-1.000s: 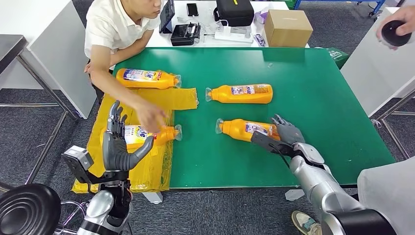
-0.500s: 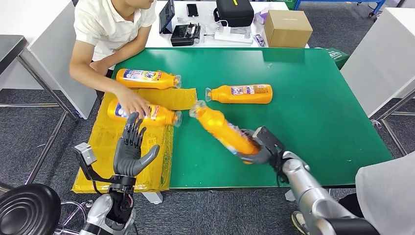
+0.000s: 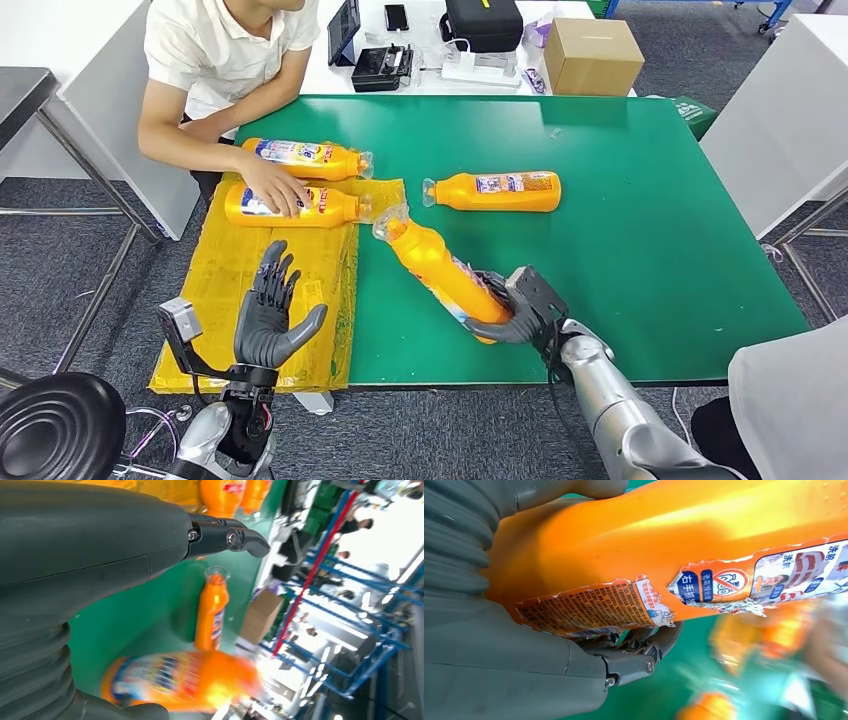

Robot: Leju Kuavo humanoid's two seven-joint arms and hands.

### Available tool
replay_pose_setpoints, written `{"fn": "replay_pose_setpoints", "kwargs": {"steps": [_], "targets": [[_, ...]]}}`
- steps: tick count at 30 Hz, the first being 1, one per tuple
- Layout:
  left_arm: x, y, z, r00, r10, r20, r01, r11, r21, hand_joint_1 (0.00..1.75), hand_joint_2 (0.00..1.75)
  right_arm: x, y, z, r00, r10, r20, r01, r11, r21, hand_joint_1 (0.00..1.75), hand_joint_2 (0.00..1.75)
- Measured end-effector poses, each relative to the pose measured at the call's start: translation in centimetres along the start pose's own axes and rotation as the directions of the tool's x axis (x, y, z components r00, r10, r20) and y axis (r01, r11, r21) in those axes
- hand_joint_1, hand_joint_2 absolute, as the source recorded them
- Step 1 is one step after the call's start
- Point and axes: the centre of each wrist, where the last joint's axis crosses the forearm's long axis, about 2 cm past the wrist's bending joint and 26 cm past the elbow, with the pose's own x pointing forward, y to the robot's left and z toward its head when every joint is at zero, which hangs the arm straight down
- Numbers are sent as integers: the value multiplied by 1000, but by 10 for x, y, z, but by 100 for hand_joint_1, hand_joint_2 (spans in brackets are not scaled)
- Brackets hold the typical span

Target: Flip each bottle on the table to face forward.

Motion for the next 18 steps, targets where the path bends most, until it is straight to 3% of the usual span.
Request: {"fn": "replay_pose_setpoints", "kwargs": {"steps": [8,18], "targets": [[-19,-19,13,993,29,-118,-36,998,-58,0,175,37,60,-30,968,-116,223,123,992,-16,175,175],[-27,-37,14,971,110,-211,-135,985,-106,0,175,60,126,-56,954,-20,299,2,998,61,175,175]]}}
